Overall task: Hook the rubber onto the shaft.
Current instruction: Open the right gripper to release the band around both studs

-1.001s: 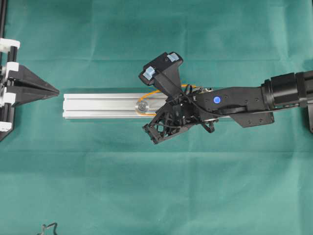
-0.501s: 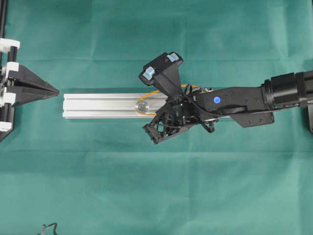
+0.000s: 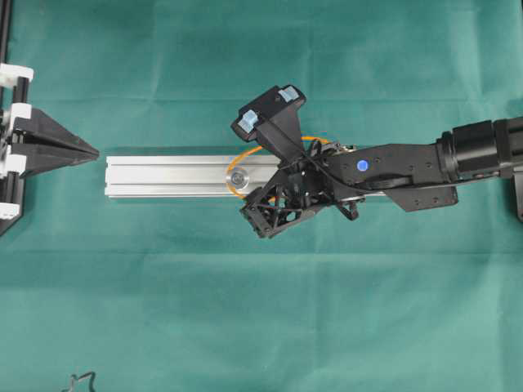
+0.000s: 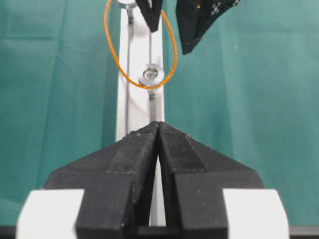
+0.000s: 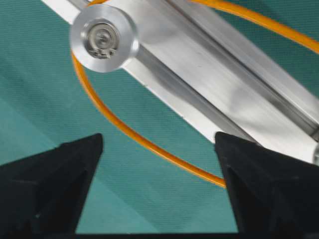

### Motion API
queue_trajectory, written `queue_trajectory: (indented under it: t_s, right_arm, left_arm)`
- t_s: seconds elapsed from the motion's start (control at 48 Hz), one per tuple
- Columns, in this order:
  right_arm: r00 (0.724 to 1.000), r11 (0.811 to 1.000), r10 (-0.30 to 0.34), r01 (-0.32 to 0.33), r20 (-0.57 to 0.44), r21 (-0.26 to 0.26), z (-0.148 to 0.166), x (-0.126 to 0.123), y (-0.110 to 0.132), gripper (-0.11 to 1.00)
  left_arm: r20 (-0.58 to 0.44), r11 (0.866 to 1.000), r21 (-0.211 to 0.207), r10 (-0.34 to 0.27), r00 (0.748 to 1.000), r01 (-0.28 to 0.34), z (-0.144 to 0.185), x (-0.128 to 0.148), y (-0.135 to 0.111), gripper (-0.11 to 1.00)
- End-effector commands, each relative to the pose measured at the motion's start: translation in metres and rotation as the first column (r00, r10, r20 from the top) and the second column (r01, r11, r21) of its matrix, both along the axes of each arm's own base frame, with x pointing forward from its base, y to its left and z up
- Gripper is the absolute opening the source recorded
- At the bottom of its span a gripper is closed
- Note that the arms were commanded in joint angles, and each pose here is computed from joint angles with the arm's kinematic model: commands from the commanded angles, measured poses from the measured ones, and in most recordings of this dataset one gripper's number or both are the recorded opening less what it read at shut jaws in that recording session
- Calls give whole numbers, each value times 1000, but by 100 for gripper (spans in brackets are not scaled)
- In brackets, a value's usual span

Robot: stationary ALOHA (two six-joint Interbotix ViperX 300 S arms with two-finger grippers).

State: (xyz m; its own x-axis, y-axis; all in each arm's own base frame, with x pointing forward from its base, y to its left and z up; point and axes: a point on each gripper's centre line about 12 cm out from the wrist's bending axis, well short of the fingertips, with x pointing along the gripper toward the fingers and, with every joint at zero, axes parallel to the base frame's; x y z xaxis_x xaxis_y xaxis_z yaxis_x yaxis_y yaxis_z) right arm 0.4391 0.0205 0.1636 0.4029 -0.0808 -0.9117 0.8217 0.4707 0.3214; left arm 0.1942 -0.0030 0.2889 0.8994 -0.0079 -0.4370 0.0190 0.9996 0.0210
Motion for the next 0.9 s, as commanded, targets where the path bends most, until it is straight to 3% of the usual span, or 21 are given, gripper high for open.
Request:
queue_trajectory:
  t_s: [0.0,0.396,0.876]
  right_arm:
    - [999,1000,7,-7,54,-1,22,0,2,95]
    - [998,1000,7,-7,62,-1,25,0,2,95]
    - [988,997,65,-61,142,-37,86,-19,-1,95]
  left_arm:
    - [35,1000,-1,-3,999,3,14,3,-1,0]
    - [35,1000,-1,-3,999,3,13,3,-1,0]
    - [37,1000,1,-4,999,4,14,3,-1,0]
